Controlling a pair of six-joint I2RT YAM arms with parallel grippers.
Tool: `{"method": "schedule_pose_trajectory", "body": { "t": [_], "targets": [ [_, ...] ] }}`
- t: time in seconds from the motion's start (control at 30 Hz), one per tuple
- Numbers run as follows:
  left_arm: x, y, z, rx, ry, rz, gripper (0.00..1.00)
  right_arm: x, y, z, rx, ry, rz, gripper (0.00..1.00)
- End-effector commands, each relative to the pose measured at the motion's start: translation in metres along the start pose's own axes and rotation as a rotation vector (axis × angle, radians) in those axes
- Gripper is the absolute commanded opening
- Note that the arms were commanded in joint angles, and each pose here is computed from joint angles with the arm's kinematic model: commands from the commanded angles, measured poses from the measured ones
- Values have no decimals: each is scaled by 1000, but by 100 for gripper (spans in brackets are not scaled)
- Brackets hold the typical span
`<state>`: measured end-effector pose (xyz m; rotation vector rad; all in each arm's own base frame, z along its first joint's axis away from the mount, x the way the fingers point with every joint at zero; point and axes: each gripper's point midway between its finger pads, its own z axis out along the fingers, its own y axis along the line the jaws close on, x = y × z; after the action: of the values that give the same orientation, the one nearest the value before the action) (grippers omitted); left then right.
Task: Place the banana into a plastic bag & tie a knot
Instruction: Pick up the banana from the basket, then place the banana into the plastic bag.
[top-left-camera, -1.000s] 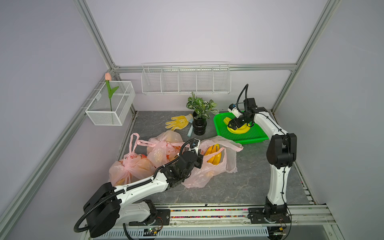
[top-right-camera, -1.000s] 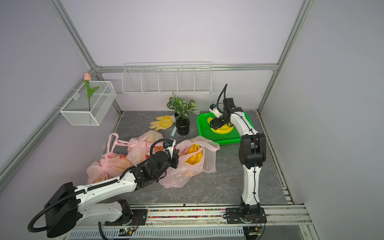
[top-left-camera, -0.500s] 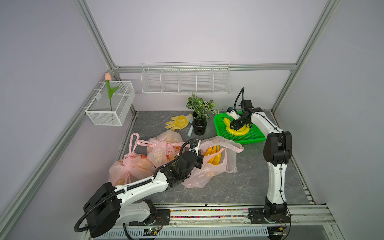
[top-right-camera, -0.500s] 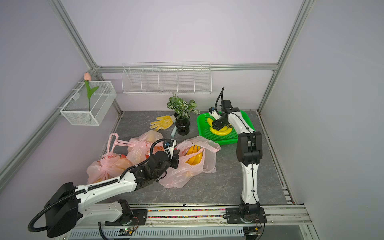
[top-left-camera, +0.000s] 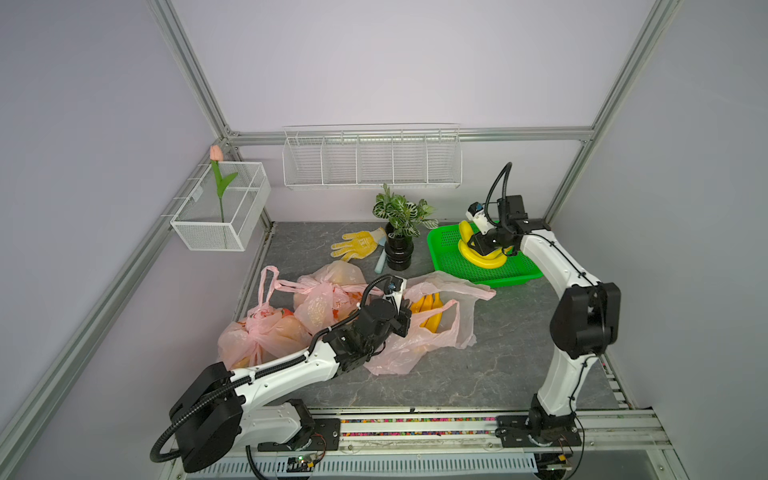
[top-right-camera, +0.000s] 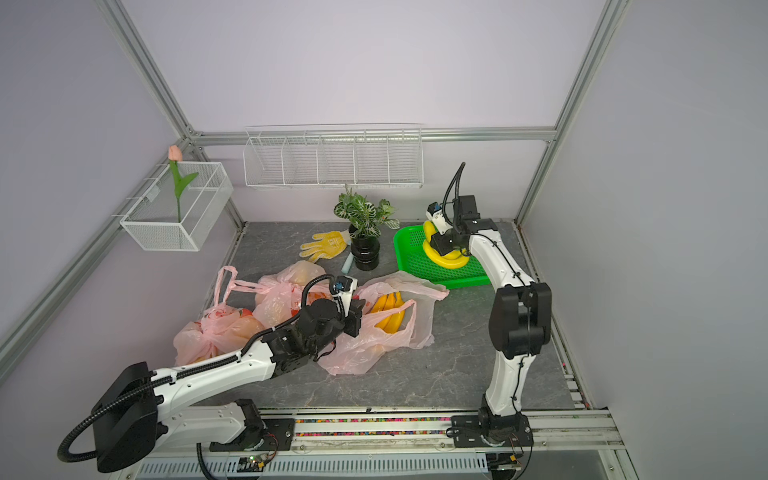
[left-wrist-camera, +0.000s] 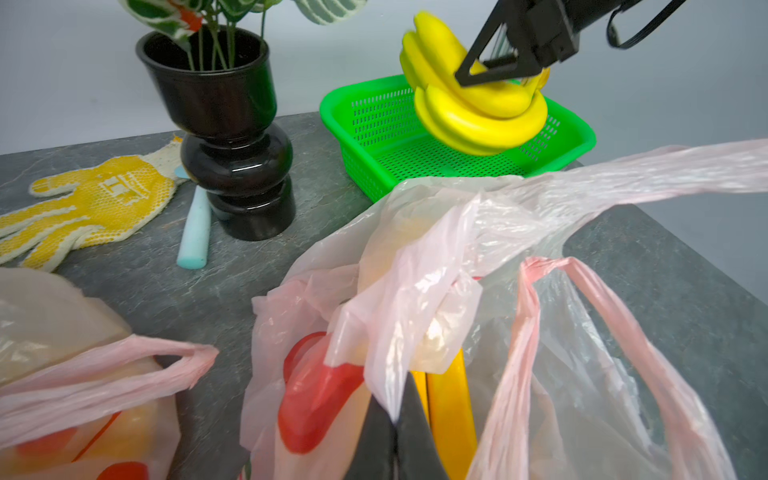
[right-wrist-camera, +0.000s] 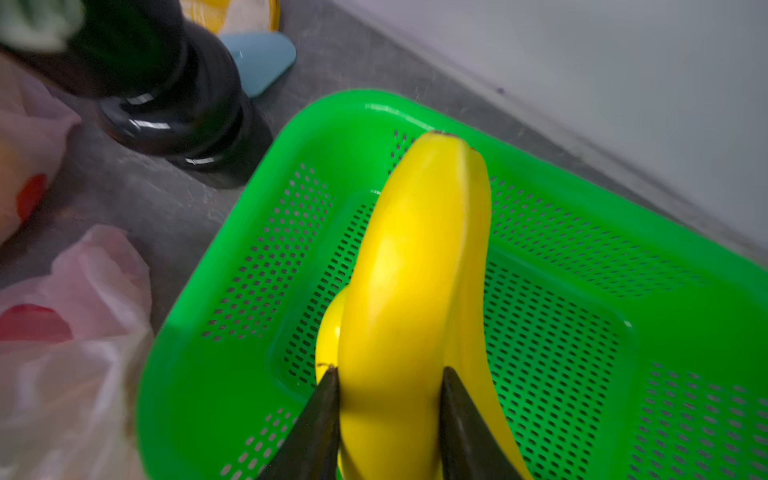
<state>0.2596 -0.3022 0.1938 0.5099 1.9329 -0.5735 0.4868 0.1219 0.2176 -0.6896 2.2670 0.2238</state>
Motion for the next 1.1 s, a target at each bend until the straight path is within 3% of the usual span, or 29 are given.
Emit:
{"method": "schedule_pose_trajectory", "body": {
  "t": [0.0,0.17,0.43,0.73,0.87,1.07],
  "targets": [
    [-19,-18,5,74,-16,-28,0,-40,-8,-57,107,-189,91,33],
    [-27,-25,9,95,-17,-39,0,-33,18,-115,137,-255,175,31],
    [-28,-28,20,83,21,-12,0,8,134,-166,5,-252,68,30],
    [-25,-18,17,28,41,20,0,94,203,-155,-16,-2,-114,30],
    [-25,-5,12,-35,29,29,0,126,233,-146,-96,85,-133,30],
    [-21,-8,0,13,-3,85,0,155,237,-127,-114,168,-92,30]
  ]
}}
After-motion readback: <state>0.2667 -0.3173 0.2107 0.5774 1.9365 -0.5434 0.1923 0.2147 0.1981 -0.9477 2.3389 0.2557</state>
